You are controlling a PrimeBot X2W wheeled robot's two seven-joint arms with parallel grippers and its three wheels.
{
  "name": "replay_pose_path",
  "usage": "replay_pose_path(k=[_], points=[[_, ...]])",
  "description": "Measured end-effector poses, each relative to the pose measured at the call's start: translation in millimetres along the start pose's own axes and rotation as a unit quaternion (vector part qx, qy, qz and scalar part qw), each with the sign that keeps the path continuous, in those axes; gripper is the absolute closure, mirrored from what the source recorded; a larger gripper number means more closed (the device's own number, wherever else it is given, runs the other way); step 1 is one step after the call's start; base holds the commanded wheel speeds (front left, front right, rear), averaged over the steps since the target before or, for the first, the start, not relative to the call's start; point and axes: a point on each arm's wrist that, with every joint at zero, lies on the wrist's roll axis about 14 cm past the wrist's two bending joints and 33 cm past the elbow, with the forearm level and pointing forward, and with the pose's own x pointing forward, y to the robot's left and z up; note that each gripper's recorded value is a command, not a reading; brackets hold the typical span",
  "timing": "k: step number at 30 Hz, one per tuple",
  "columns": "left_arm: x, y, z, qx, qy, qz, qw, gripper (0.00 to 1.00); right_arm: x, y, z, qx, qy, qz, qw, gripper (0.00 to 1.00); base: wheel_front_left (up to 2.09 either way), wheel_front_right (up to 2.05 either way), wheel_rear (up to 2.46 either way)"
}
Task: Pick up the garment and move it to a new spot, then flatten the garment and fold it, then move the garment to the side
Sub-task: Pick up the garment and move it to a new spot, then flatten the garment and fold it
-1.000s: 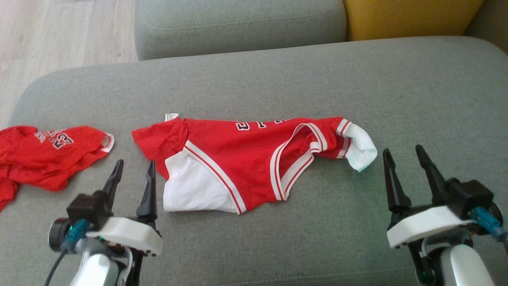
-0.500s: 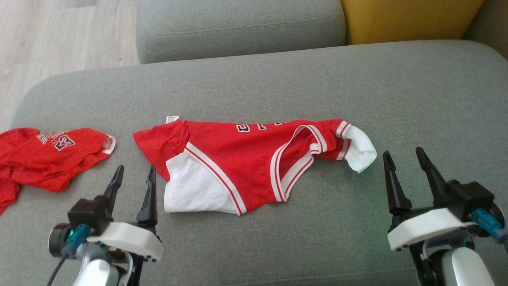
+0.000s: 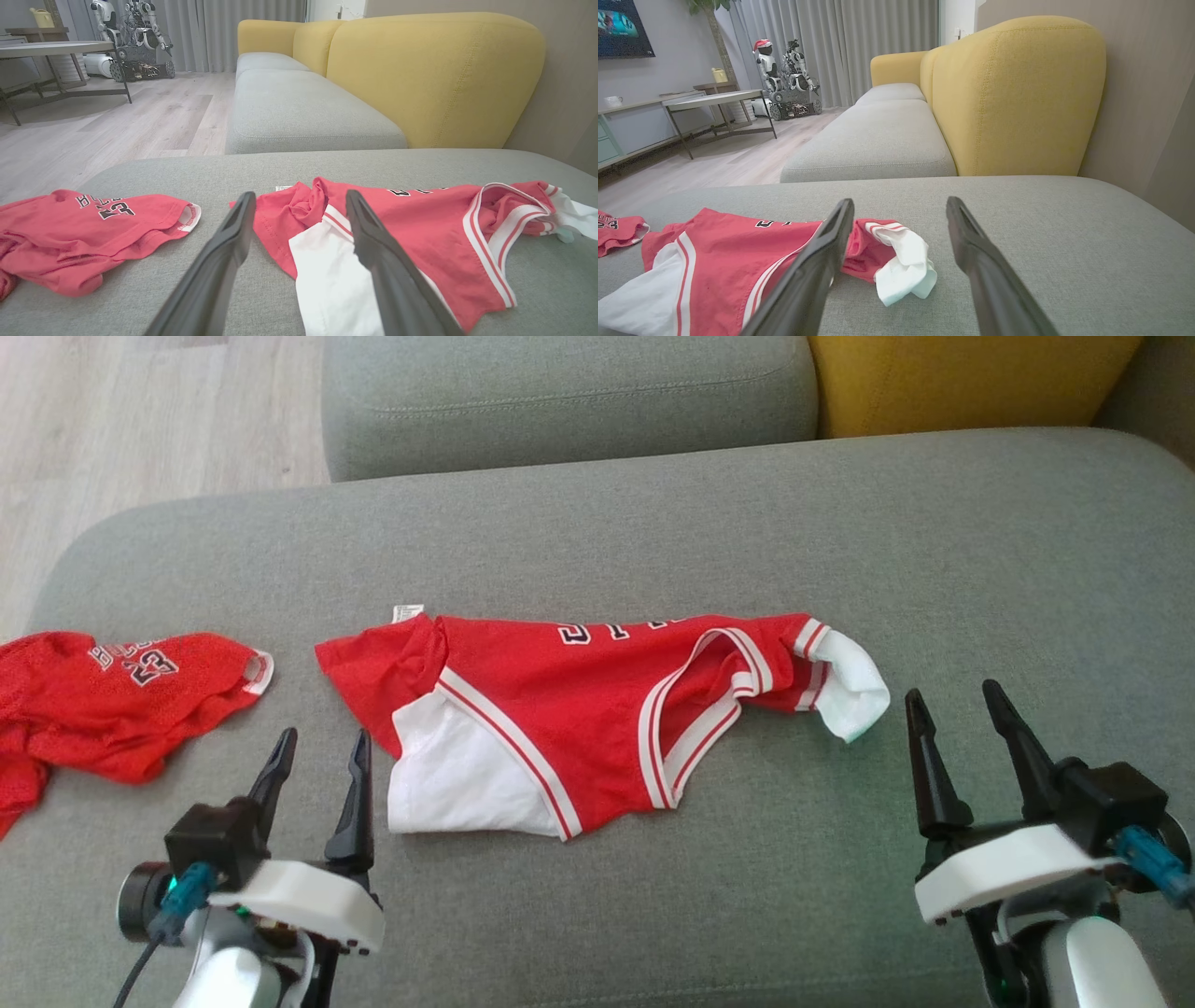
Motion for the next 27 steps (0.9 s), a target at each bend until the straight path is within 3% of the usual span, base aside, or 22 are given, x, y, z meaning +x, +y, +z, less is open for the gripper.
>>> replay_pose_path(k=[15,21,27], points=[[-1.2,6.0,-4.5,0.0,0.007,0.009,1.0,0.0,7.5,13.5,-9.1,0.001,0.017,0.021,1.0,0.0,0.0,0.0,0.0],[5.1,12.7,1.0,0.001,-0.001,0.017,1.0,0.0,12.1,72.0,-44.1,-0.004,0.081,0.11,0.991,0.0,0.0,0.0,0.0],[9.8,20.9,4.8,-0.005,-0.011,0.033,0.999,0.0,17.6,148.6,-78.1,-0.034,0.134,0.24,0.961,0.0,0.0,0.0,0.0]])
